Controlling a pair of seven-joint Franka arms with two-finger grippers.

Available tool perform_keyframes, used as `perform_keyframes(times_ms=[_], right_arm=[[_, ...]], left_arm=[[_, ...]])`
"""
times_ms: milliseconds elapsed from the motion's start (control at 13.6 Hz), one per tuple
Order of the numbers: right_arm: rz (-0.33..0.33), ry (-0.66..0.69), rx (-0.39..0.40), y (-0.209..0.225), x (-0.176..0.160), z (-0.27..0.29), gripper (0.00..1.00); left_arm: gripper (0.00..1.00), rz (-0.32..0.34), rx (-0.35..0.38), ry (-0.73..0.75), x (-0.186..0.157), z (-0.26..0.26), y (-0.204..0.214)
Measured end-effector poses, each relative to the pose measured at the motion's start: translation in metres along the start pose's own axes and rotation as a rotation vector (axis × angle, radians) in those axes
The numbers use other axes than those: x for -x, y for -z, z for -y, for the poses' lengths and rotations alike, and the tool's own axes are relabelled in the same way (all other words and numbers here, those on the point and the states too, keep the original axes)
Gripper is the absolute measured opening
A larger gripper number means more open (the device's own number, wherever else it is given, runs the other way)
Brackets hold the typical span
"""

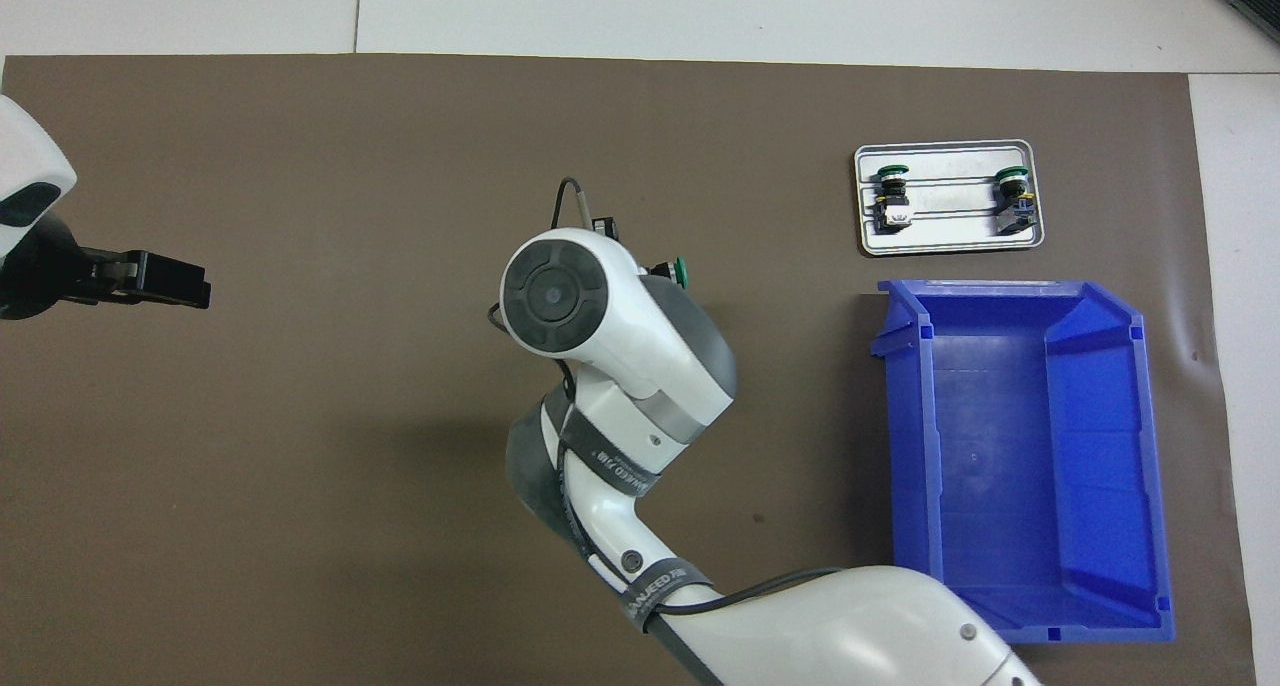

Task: Place and press button with both arms
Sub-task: 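Carry the green button with the right gripper to the table center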

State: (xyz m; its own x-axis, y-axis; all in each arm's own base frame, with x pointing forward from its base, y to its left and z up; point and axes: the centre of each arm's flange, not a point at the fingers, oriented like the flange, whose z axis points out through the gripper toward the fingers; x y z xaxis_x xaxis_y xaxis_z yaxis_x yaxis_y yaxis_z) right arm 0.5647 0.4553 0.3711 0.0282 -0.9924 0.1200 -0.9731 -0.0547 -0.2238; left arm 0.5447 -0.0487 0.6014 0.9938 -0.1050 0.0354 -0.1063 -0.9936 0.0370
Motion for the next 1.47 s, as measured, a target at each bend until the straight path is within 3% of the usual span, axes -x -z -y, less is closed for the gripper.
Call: perform_keyframes(times_ms=[147, 442, 1032, 1105, 1474], right_arm=[[0.011, -0.072, -0.008, -0.021, 0.024, -0.014, 0.33], [0.057, -0.195, -0.050, -0.025, 0.018, -0.002, 0.33], [0.069, -0.158, -0.036, -0.053, 0.036, -0.036, 0.33], [0.073, -0.145, -0.040, -0.053, 0.037, -0.036, 0.39], [0.093, -0.004, -0.076, -0.035, 0.032, -0.027, 0.97]], left_arm=[[1.00, 0.000, 0.000, -0.003, 0.000, -0.001, 0.000], [1.00, 0.008, 0.000, -0.004, 0.001, -0.002, -0.002], [1.00, 0.009, 0.000, -0.002, 0.001, -0.001, -0.002], [1.00, 0.008, 0.000, 0.000, 0.002, 0.000, -0.002], [1.00, 0.008, 0.000, 0.004, 0.002, 0.003, -0.001]])
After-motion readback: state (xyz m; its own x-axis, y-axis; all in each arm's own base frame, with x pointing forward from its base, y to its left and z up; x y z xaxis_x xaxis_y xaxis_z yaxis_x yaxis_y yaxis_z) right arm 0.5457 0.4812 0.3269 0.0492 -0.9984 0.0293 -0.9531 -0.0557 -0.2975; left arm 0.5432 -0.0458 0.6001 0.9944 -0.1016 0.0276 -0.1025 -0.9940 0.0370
